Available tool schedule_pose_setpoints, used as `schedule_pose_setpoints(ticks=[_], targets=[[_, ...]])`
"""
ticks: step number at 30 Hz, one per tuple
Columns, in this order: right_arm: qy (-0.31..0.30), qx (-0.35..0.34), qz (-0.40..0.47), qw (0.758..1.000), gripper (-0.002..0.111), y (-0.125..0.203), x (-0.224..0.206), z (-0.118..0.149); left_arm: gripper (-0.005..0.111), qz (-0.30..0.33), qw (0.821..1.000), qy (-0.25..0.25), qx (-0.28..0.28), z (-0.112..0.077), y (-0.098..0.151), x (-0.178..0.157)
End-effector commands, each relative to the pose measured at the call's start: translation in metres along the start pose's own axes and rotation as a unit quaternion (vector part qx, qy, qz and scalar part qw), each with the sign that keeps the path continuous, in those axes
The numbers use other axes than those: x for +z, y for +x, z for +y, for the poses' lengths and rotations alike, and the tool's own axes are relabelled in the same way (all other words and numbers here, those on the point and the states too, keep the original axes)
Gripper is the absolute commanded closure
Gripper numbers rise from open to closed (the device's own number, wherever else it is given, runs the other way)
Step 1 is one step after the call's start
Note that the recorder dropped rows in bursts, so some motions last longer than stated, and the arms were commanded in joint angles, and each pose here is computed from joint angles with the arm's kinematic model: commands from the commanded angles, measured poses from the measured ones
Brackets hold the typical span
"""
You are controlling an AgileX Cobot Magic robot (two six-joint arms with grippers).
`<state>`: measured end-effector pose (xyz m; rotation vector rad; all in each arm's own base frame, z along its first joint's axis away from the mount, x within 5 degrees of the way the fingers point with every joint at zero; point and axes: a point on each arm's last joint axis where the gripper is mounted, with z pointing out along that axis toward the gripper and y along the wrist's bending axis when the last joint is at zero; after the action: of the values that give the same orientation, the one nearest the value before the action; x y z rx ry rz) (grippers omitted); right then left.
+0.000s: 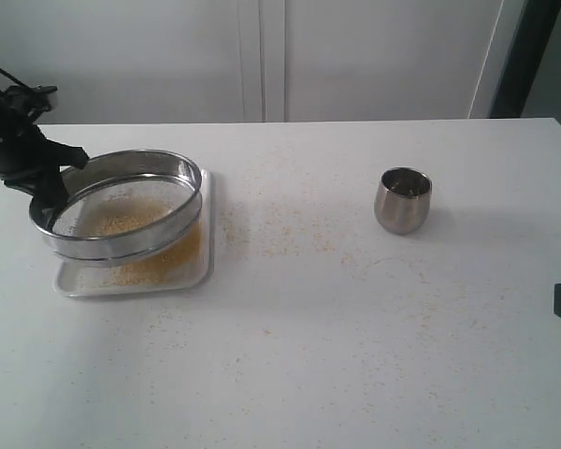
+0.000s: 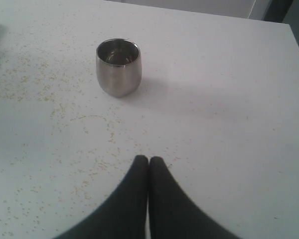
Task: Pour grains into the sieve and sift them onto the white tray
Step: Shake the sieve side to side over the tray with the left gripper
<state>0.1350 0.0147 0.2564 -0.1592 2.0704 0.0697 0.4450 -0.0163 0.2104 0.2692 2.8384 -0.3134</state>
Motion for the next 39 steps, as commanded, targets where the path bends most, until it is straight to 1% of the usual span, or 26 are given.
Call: schedule_pose_setpoints(ticks=[1,5,7,9,10,11,14,16,18,19,21,22,24,25,26,27,28,29,30,31,32,33,34,36,37,39], targets=[[0.002,-0.001,-0.006,1.0,0.108,-0.002,-0.001,-0.001,0.107,-0.011,0.999,0.008,-0.045,0.015,0.001,-0.014],[0.002,-0.001,-0.006,1.0,0.108,-0.002,-0.001,-0.001,0.107,0.004,0.999,0.015,0.036,-0.016,-0.001,-0.008],[0.002,-0.001,-0.006,1.0,0.108,-0.002,-0.001,-0.001,0.107,-0.006,0.999,-0.009,0.03,-0.007,-0.002,-0.012],[0.002,-0.001,-0.006,1.0,0.108,-0.002,-0.001,-0.001,0.107,-0.026,0.999,-0.018,-0.023,0.007,-0.003,-0.017],[0.002,-0.001,-0.006,1.0,0.108,-0.002,-0.001,-0.001,0.107,-0.034,0.998,-0.004,-0.048,0.013,-0.003,-0.019],[0.002,-0.001,-0.006,1.0,0.108,-0.002,-0.001,-0.001,0.107,-0.036,0.999,0.006,-0.039,0.012,-0.003,-0.019],[0.002,-0.001,-0.006,1.0,0.108,-0.002,-0.001,-0.001,0.107,-0.016,0.999,0.03,0.021,-0.017,-0.004,-0.007],[0.002,-0.001,-0.006,1.0,0.108,-0.002,-0.001,-0.001,0.107,-0.008,0.998,0.015,0.053,-0.03,-0.005,-0.004],[0.002,-0.001,-0.006,1.0,0.108,-0.002,-0.001,-0.001,0.107,-0.017,0.999,-0.014,0.048,-0.021,-0.006,-0.009],[0.002,-0.001,-0.006,1.0,0.108,-0.002,-0.001,-0.001,0.107,-0.03,0.999,-0.026,0.034,-0.011,-0.007,-0.014],[0.002,-0.001,-0.006,1.0,0.108,-0.002,-0.001,-0.001,0.107,-0.05,0.998,-0.029,-0.011,0.006,-0.007,-0.023],[0.002,-0.001,-0.006,1.0,0.108,-0.002,-0.001,-0.001,0.107,-0.054,0.998,-0.02,-0.014,0.008,-0.007,-0.024],[0.002,-0.001,-0.006,1.0,0.108,-0.002,-0.001,-0.001,0.107,-0.047,0.998,0.014,0.029,-0.017,-0.009,-0.014],[0.002,-0.001,-0.006,1.0,0.108,-0.002,-0.001,-0.001,0.107,-0.036,0.998,0.012,0.055,-0.033,-0.01,-0.006],[0.002,-0.001,-0.006,1.0,0.108,-0.002,-0.001,-0.001,0.107,-0.039,0.998,0.001,0.053,-0.032,-0.01,-0.006],[0.002,-0.001,-0.006,1.0,0.108,-0.002,-0.001,-0.001,0.107,-0.052,0.997,-0.026,0.044,-0.02,-0.012,-0.014],[0.002,-0.001,-0.006,1.0,0.108,-0.002,-0.001,-0.001,0.107,-0.058,0.997,-0.032,0.034,-0.01,-0.011,-0.019],[0.002,-0.001,-0.006,1.0,0.108,-0.002,-0.001,-0.001,0.107,-0.073,0.997,-0.024,0.003,0.004,-0.01,-0.028],[0.002,-0.001,-0.006,1.0,0.108,-0.002,-0.001,-0.001,0.107,-0.078,0.997,-0.006,-0.013,0.006,-0.01,-0.029],[0.002,-0.001,-0.006,1.0,0.108,-0.002,-0.001,-0.001,0.107,-0.083,0.996,0.04,-0.003,-0.007,-0.012,-0.025],[0.002,-0.001,-0.006,1.0,0.108,-0.002,-0.001,-0.001,0.107,-0.078,0.994,0.064,0.033,-0.026,-0.012,-0.017],[0.002,-0.001,-0.006,1.0,0.108,-0.002,-0.001,-0.001,0.107,-0.064,0.995,0.056,0.056,-0.034,-0.011,-0.013],[0.002,-0.001,-0.006,1.0,0.108,-0.002,-0.001,-0.001,0.107,-0.06,0.996,0.041,0.045,-0.029,-0.01,-0.015],[0.002,-0.001,-0.006,1.0,0.108,-0.002,-0.001,-0.001,0.107,-0.08,0.997,0.023,-0.001,0.003,-0.008,-0.03],[0.002,-0.001,-0.006,1.0,0.108,-0.002,-0.001,-0.001,0.107,-0.08,0.996,0.024,-0.021,0.013,-0.006,-0.032],[0.002,-0.001,-0.006,1.0,0.108,-0.002,-0.001,-0.001,0.107,-0.056,0.998,0.041,0.005,0.002,-0.004,-0.025]])
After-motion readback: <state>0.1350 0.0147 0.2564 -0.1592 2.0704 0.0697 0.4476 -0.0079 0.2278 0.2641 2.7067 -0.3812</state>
